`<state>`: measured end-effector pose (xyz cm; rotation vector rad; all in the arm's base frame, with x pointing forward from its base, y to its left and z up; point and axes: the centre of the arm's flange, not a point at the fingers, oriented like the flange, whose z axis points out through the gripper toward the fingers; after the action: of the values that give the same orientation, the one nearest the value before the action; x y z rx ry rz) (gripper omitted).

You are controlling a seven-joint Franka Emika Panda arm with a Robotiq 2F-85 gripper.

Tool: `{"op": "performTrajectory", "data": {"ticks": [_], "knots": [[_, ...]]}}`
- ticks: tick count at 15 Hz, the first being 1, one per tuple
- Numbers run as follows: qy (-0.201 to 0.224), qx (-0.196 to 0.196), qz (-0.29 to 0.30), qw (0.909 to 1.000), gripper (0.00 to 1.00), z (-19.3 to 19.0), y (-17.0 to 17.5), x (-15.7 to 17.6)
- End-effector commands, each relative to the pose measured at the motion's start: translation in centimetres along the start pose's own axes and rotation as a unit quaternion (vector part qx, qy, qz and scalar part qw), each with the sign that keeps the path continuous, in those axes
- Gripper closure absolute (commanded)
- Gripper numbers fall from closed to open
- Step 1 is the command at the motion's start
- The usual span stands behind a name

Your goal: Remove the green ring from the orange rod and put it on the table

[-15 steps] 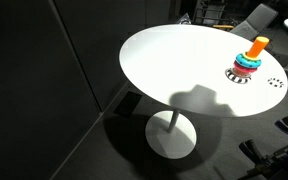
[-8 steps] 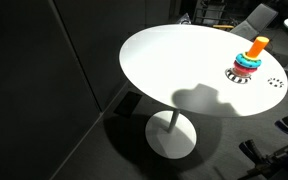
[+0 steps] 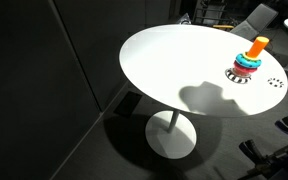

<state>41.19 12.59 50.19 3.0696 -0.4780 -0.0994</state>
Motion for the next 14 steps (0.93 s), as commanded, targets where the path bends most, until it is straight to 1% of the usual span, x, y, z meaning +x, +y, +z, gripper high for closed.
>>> {"op": "performTrajectory", "data": {"ticks": [1, 5, 7, 11, 14], "knots": [[0.026, -0.007, 0.011, 0.9996, 0.0, 1.7, 1.0, 0.6], [0.047, -0.013, 0.021, 0.9986, 0.0, 4.2, 2.1, 1.4], [0.052, -0.006, 0.03, 0.9982, 0.0, 5.5, 3.0, 2.0], [0.044, 0.016, 0.055, 0.9974, 0.0, 7.6, 5.3, 3.7], [0.038, 0.019, 0.076, 0.9962, 0.0, 9.4, 7.3, 5.1]]}}
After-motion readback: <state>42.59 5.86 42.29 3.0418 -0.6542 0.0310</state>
